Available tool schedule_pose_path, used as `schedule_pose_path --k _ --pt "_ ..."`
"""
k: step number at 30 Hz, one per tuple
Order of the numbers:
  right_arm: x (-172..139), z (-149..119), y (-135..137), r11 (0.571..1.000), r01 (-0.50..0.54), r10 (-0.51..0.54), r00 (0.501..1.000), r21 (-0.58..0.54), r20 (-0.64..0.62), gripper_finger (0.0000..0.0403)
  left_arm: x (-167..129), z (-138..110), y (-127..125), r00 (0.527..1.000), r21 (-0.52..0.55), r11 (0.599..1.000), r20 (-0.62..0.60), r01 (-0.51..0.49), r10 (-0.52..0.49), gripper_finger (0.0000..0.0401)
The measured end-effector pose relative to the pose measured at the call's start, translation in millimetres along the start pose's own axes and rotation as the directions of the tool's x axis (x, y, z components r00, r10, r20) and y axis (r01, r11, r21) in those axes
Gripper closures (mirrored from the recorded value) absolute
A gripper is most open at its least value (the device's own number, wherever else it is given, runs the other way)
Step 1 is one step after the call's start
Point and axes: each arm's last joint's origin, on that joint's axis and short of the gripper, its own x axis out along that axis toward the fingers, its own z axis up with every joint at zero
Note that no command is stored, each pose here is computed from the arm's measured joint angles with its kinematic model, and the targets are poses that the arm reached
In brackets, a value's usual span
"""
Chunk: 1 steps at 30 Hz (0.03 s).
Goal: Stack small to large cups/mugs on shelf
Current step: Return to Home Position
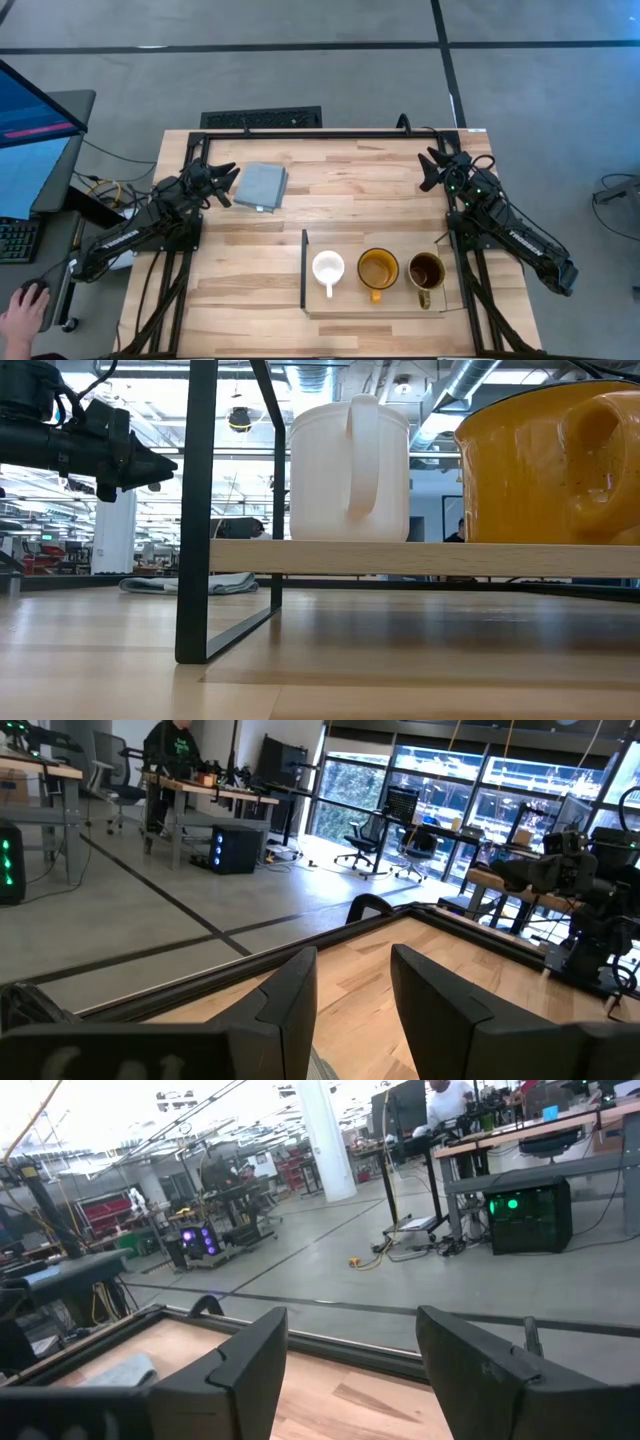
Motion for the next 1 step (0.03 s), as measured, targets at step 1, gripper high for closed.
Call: schedule_pose_path --k 1 --pt "0.0 0.0 0.0 1.000 0.000 0.000 1.000 0.000 0.000 0.0157 0.0 0.0 0.0 1.000 0.000 1.000 0.000 0.000 0.000 0.0281"
